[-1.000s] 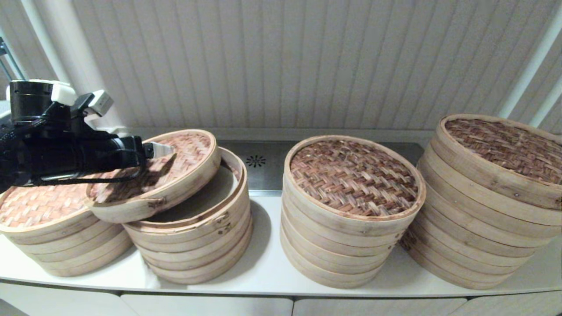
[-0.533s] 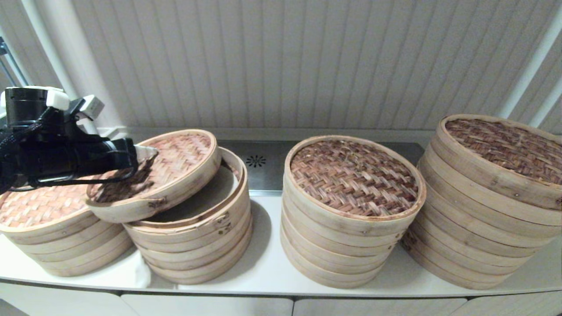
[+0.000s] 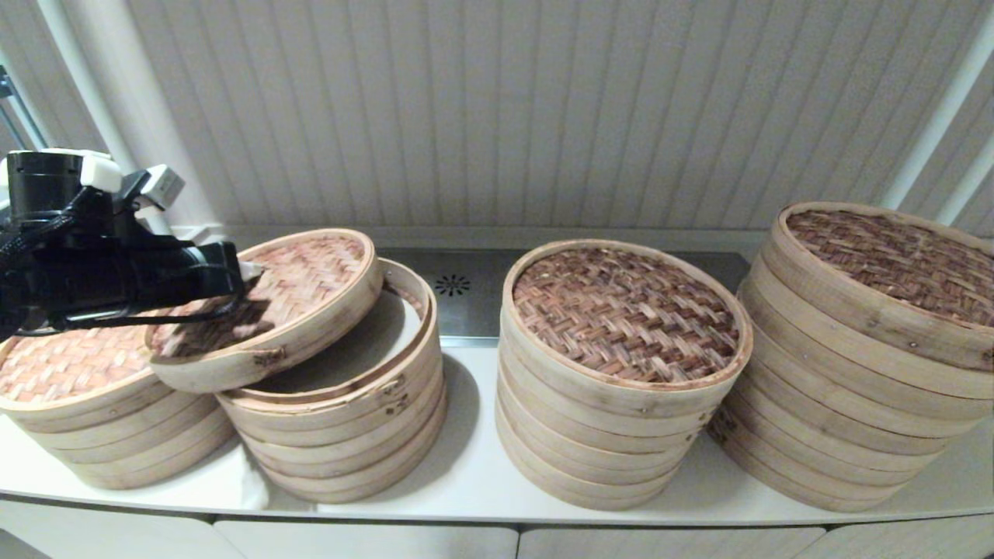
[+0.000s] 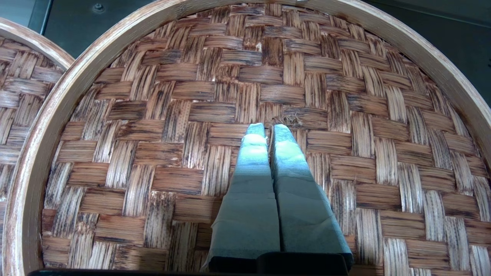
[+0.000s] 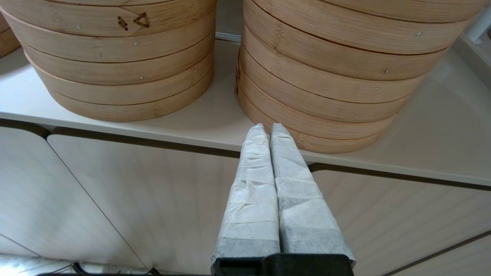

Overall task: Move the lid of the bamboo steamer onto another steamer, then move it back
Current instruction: Put the steamer

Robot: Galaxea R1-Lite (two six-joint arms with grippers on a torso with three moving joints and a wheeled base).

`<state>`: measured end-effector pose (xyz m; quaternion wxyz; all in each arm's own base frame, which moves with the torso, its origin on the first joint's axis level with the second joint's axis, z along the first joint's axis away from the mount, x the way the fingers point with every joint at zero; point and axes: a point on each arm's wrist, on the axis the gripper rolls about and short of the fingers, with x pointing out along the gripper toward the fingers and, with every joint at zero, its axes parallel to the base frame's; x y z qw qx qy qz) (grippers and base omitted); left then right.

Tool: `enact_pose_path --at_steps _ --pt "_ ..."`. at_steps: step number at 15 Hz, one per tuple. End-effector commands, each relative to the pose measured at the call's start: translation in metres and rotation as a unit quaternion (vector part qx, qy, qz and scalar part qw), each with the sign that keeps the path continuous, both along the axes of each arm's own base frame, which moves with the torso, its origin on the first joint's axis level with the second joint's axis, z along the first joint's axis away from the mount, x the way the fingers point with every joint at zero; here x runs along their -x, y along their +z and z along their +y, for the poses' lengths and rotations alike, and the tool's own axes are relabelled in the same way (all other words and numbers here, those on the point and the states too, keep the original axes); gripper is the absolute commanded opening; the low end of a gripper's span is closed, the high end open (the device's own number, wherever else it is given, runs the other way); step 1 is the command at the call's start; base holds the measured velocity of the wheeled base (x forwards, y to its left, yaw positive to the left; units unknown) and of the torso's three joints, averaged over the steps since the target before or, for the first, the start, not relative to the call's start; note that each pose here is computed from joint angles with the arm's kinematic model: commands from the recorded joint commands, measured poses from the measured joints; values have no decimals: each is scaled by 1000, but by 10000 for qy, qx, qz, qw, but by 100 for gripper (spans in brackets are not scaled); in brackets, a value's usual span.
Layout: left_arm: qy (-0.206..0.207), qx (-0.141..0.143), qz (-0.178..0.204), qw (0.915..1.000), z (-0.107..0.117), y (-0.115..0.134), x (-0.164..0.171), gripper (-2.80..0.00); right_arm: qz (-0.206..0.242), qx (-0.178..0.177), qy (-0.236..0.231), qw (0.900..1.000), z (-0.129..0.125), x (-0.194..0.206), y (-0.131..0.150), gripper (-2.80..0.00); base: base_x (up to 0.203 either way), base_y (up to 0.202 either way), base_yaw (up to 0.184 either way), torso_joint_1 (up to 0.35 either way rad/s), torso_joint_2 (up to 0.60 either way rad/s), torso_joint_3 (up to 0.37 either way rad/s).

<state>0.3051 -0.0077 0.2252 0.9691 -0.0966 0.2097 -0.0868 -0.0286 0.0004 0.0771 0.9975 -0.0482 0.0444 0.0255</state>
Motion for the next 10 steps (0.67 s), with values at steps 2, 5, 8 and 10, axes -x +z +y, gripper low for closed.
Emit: enact_pose_path --at_steps 2,5,8,10 --pt "-3 20 -83 10000 0 5 1 -280 -15 3 5 10000 0 0 0 -280 0 0 0 0 0 0" --pt "9 55 -225 9997 0 14 7 -280 -6 3 5 10000 0 0 0 -280 0 0 0 0 0 0" --pt "5 62 -366 9993 -1 24 9 -280 -19 2 13 10000 0 0 0 -280 0 0 0 0 0 0" --pt "-68 66 -386 9992 -5 26 12 -280 -11 3 13 10000 0 0 0 -280 0 0 0 0 0 0"
